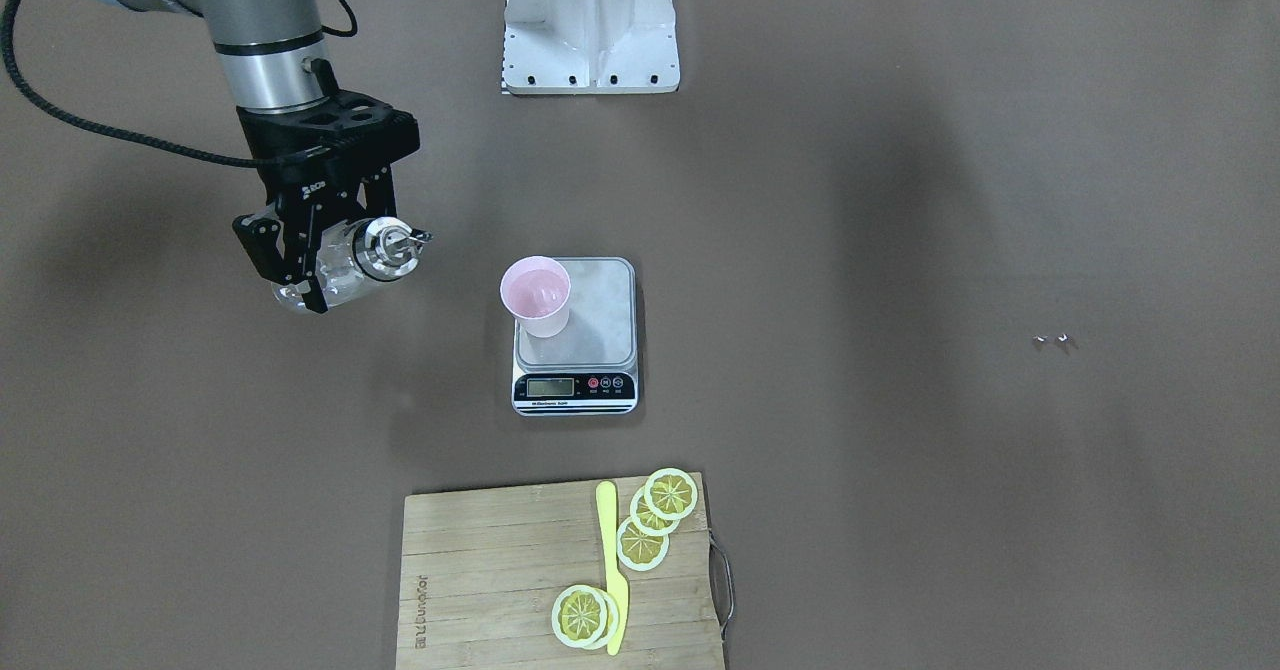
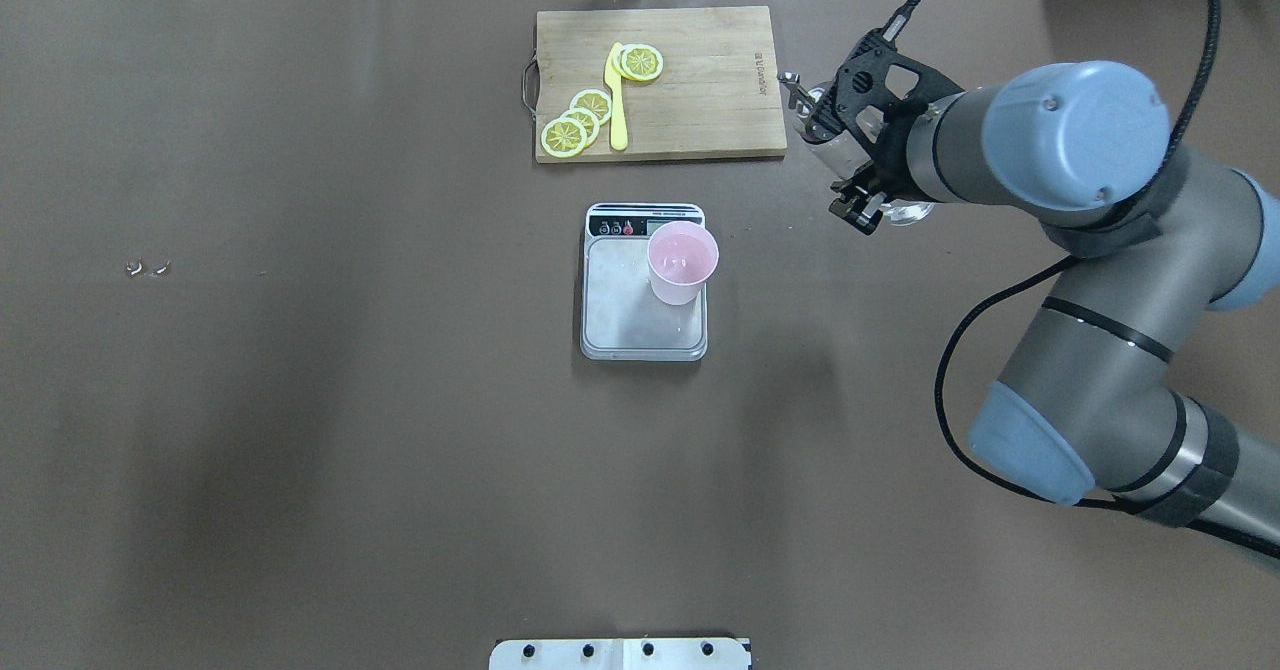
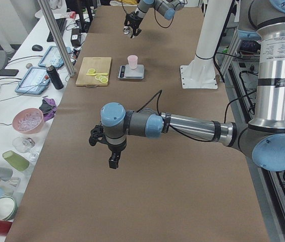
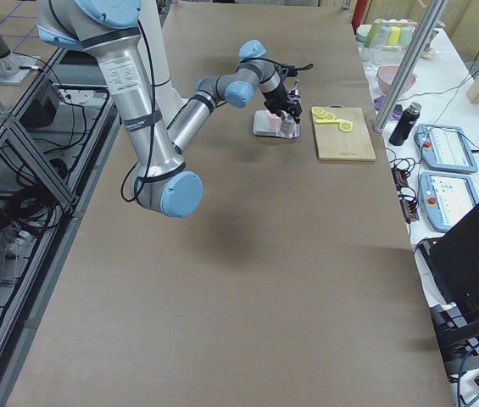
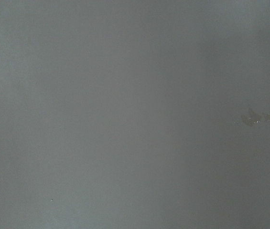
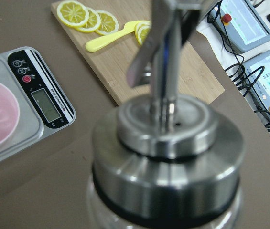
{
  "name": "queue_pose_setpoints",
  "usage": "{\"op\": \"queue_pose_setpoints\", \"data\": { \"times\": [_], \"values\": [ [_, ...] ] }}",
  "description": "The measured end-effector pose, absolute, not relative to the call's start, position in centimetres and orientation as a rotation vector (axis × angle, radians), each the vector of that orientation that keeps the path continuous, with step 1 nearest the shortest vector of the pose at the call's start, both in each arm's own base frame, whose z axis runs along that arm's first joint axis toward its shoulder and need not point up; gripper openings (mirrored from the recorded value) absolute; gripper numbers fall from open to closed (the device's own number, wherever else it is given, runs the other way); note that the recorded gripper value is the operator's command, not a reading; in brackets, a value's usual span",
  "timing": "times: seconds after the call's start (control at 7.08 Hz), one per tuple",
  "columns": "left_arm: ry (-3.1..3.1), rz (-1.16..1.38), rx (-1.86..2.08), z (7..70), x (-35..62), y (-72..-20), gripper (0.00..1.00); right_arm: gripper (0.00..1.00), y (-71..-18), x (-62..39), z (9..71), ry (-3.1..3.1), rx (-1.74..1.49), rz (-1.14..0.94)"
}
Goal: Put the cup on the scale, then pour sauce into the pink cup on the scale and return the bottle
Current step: 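Carry the glass bottle back to its starting spot with the right gripper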
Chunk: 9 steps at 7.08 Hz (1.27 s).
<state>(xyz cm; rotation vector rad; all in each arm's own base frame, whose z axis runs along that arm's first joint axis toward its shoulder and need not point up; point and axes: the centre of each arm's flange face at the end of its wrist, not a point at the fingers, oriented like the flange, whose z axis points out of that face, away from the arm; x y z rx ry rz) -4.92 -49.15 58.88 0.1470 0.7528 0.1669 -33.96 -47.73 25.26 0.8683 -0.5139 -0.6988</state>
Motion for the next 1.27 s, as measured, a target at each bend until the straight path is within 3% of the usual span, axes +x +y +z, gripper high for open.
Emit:
{"op": "queue_pose_setpoints", "data": {
  "times": [0.71, 1.27],
  "values": [
    [0.749, 0.181, 0.177, 59.8, -4.9, -49.3, 1.0, 0.35, -53.0, -23.5, 39.2, -0.796, 0.997, -0.668],
    [0.747, 0.195, 0.207, 62.4, -4.8, -49.7, 1.0, 0.35, -52.2, -17.5, 49.4, -0.943, 1.071, -0.64]
  ]
}}
